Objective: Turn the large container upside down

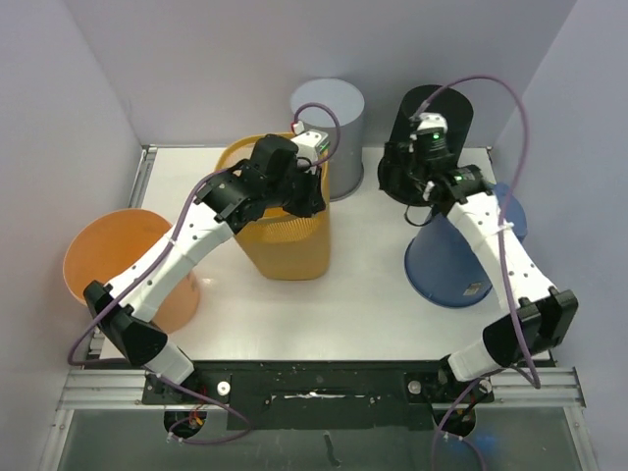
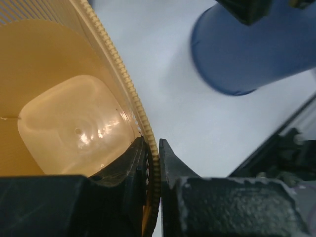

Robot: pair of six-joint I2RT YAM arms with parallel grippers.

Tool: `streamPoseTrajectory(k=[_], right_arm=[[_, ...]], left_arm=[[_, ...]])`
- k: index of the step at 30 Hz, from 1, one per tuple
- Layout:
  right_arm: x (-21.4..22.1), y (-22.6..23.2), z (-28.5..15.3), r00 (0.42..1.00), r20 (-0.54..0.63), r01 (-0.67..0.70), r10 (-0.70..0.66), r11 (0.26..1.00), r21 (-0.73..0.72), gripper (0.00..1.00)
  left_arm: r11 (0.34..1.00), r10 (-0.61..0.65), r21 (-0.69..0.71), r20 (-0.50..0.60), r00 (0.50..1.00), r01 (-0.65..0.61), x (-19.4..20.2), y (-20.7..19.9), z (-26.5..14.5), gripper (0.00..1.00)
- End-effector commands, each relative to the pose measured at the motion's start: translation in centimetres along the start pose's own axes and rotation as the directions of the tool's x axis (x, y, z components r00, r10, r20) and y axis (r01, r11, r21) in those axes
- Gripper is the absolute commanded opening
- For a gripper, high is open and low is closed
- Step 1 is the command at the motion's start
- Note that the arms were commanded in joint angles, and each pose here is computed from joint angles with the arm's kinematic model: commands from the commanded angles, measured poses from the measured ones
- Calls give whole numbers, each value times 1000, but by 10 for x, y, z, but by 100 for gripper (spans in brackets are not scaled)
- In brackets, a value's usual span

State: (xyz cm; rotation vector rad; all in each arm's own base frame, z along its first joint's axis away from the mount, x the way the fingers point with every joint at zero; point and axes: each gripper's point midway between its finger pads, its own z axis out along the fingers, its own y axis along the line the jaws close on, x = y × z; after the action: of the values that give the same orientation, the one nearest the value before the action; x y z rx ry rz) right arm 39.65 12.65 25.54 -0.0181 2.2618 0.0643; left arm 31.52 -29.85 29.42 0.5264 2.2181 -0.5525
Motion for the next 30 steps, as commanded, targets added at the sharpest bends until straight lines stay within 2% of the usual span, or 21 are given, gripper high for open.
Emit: streamPoseTrajectory(k=[1, 3, 6, 11, 14, 18, 22, 25, 28, 30], right_arm=[[-51, -27, -54, 981, 174, -93, 89, 996, 12, 98], [-63, -30, -69, 972, 214, -96, 91, 995, 11, 98], [-73, -32, -87, 961, 262, -94, 92, 996, -7, 98], [-73, -43, -101, 952, 297, -84, 73, 996, 27, 98], [-70, -47, -106, 953, 296, -75, 60, 997, 37, 97], [-61, -45, -106, 963, 266, -58, 49, 998, 28, 97], [-50, -40, -104, 970, 238, -56, 55, 998, -4, 98], [-40, -35, -98, 976, 207, -58, 62, 998, -26, 98], [-28, -31, -90, 983, 170, -63, 70, 997, -42, 98], [-23, -28, -87, 986, 150, -67, 75, 996, -58, 98]], left_arm=[[872, -170, 486, 198, 965, 54, -74, -99, -49, 0], [822, -189, 567, 187, 964, 52, -80, -112, -60, 0], [694, -272, 716, 171, 947, 70, -87, -124, -81, 0], [461, -463, 878, 117, 878, 126, -89, -99, -98, 0], [426, -494, 890, 79, 866, 162, -77, -82, -91, 0], [464, -487, 861, 51, 872, 209, -58, -64, -75, 0], [577, -465, 770, 33, 885, 274, -37, -38, -54, 0], [708, -408, 651, 59, 911, 274, -24, -16, -38, 33], [796, -359, 536, 47, 932, 280, -6, 3, -23, 49], [836, -327, 478, 39, 944, 270, 5, 14, -17, 57]])
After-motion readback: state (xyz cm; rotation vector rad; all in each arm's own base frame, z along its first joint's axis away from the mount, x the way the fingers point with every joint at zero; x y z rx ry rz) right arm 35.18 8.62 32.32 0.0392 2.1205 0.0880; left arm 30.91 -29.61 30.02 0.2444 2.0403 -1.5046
